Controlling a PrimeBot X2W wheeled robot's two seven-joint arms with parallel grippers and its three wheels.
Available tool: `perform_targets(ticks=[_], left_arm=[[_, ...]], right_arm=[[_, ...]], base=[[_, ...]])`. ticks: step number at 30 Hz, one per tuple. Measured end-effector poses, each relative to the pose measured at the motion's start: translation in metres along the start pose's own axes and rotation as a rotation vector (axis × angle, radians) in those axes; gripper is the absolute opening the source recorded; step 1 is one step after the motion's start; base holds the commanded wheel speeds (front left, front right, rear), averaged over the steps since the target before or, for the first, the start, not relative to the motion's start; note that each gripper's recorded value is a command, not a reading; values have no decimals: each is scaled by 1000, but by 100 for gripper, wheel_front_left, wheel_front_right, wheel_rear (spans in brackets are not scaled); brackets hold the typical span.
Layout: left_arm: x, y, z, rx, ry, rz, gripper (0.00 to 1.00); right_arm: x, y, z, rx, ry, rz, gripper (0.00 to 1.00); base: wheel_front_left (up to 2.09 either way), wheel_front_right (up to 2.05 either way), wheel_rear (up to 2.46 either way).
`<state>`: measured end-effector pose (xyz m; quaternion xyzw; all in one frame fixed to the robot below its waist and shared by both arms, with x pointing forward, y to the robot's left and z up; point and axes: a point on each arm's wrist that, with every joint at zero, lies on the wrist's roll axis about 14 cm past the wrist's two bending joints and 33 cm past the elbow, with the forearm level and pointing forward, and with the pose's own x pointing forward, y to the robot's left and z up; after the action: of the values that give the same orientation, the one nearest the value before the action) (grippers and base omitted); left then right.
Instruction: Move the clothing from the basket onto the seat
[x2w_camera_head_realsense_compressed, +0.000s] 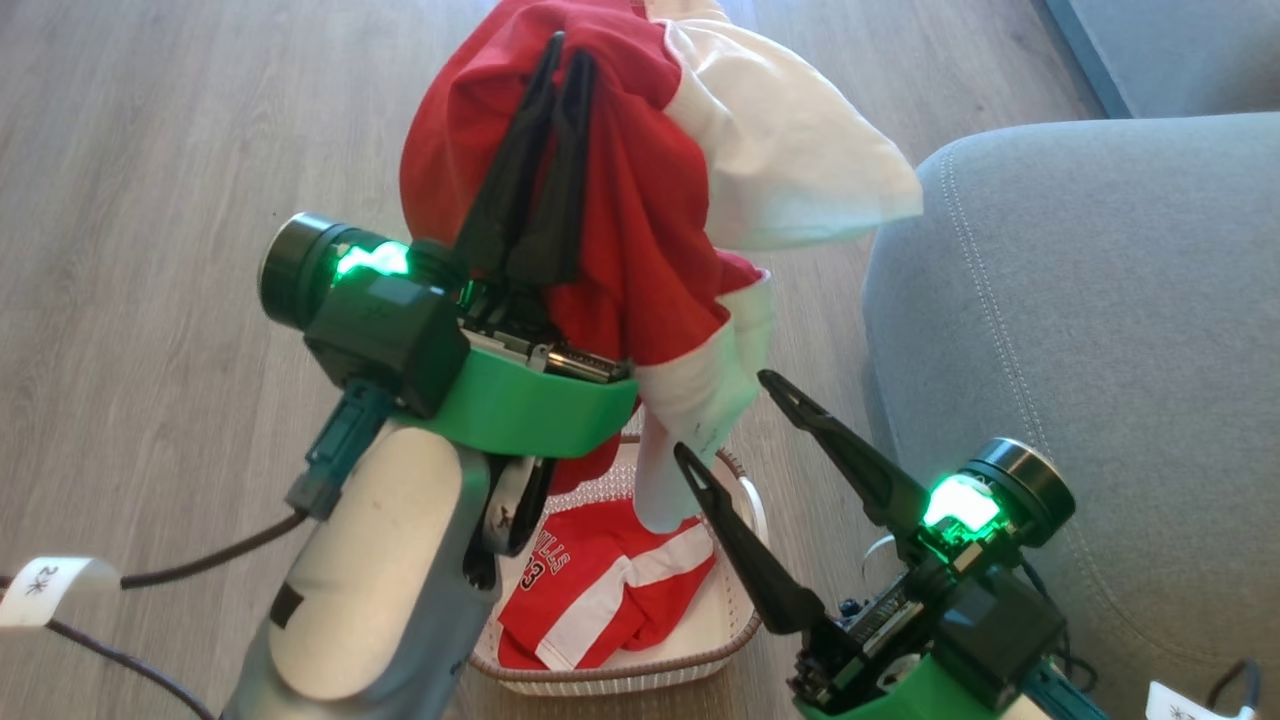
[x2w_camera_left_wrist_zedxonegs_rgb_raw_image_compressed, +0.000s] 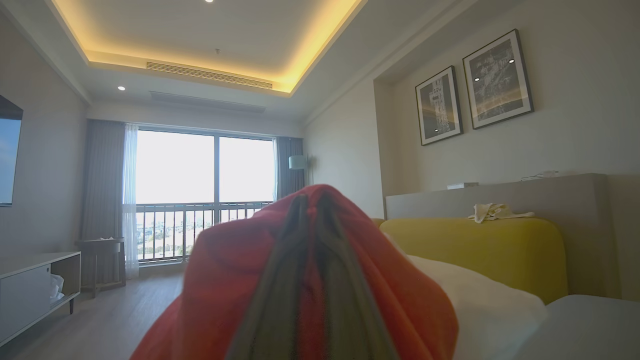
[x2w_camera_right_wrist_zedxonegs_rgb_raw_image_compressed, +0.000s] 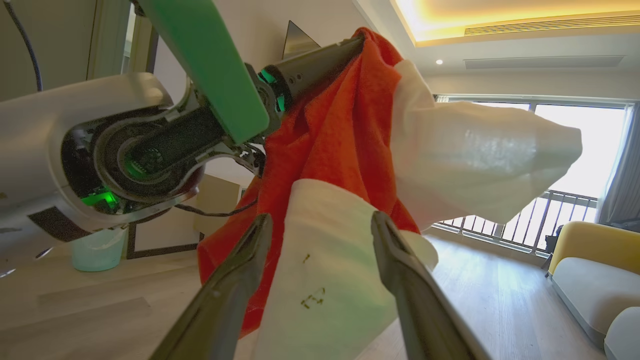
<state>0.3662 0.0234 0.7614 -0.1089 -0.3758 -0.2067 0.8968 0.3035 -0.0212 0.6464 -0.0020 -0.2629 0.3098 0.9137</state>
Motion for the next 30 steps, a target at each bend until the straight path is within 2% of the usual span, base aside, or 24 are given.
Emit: perform_targets(ticks=[16, 30], left_arm=[[-8, -19, -6, -4, 30, -69, 0], [-17, -42, -14, -20, 67, -144, 0]], right_arm=[[0, -3, -50, 59, 137, -39, 100], [30, 6, -41, 47, 83, 34, 100]], base=[[0, 0, 0], [0, 0, 0]])
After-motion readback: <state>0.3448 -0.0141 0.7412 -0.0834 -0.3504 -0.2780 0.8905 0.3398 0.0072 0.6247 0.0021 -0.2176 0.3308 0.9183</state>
